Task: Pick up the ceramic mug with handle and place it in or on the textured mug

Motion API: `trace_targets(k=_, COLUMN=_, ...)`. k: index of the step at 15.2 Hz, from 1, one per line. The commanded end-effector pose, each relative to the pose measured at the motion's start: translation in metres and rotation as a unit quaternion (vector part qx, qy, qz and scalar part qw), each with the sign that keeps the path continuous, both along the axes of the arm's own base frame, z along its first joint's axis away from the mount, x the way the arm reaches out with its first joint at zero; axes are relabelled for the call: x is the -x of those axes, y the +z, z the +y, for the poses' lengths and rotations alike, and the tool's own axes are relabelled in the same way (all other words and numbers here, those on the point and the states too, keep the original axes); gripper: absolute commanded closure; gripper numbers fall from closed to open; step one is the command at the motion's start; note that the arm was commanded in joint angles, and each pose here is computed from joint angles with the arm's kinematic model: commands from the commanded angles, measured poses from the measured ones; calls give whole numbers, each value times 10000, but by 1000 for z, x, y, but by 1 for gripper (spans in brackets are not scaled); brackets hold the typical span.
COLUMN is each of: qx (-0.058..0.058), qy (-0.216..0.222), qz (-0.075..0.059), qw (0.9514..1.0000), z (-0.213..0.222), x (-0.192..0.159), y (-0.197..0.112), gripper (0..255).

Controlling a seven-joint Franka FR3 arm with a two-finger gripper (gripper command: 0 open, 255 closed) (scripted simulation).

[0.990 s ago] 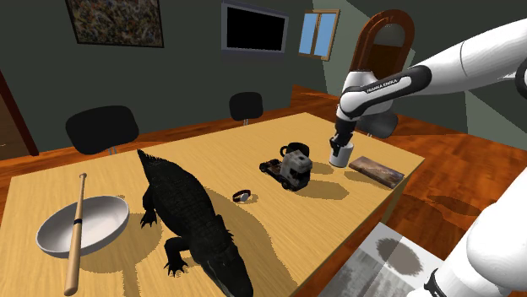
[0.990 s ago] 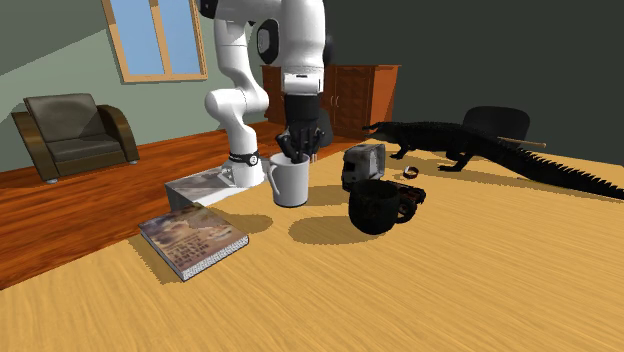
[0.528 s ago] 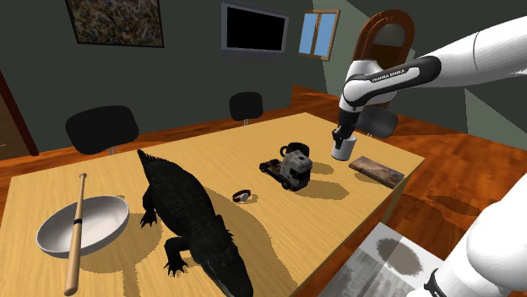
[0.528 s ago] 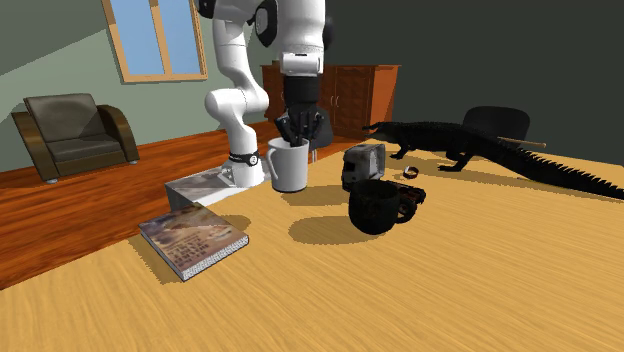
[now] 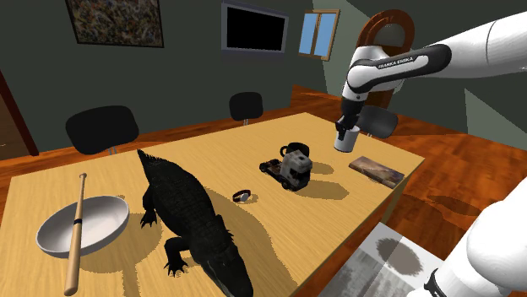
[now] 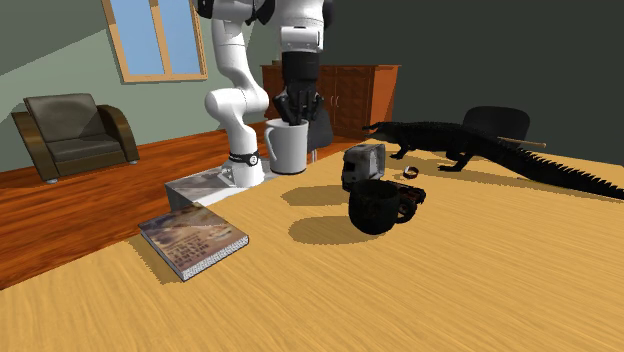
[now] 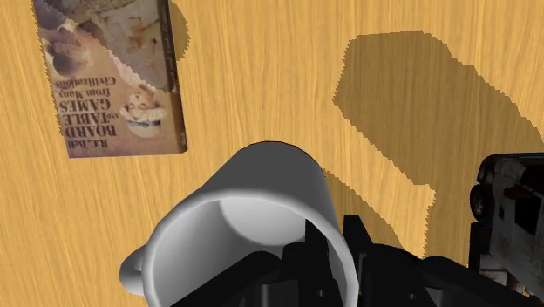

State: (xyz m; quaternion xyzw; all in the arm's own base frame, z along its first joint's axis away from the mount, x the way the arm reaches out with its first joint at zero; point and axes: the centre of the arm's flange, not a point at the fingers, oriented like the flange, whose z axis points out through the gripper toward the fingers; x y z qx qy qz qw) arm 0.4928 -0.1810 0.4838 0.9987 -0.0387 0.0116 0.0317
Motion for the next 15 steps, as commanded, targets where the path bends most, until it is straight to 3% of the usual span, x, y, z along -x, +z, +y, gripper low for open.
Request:
trace_targets(k=1, qx=0, qy=0, qz=0, qw=10000, z=1, x=0, y=11, gripper=255)
trace_targets(k=6, qx=0, qy=0, qz=0, qw=10000, z=1, x=0, y=35, gripper=255)
trace_targets(k=15, qx=0, qy=0, qz=0, qw=10000, z=57, x=-104, y=48, gripper=255)
